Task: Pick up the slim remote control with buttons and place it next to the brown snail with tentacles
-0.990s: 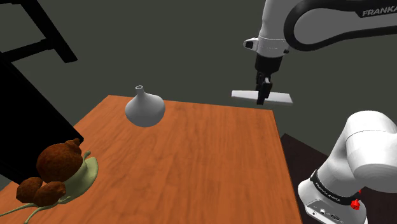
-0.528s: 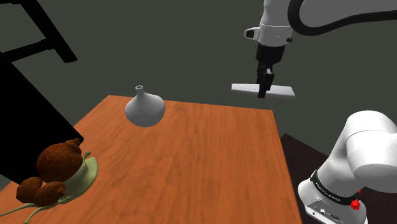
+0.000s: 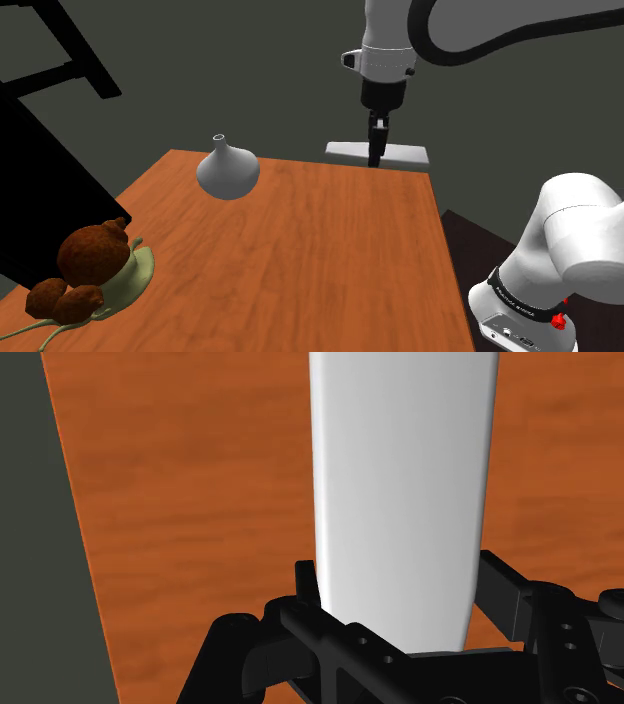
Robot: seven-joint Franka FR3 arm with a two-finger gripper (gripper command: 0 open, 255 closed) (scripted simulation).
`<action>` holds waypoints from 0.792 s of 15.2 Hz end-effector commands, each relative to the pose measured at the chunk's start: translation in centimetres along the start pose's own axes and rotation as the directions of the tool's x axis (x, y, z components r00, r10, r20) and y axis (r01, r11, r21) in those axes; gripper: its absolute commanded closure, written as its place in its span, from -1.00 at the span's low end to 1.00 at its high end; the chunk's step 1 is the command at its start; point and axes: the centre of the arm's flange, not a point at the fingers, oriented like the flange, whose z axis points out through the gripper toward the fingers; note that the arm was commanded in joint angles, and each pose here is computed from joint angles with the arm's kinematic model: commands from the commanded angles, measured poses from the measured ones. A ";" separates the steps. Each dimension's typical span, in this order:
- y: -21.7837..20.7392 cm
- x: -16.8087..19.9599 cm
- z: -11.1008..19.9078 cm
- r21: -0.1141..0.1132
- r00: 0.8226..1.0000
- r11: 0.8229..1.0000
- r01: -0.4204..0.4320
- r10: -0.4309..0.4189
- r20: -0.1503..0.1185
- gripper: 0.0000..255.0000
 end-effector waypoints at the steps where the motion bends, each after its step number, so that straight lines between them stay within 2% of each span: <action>1: -1.5 2.1 -0.2 0.001 1.000 1.000 0.000 0.000 0.000 1.00; 12: -10.3 13.6 -0.5 0.001 1.000 1.000 0.000 0.000 0.000 1.00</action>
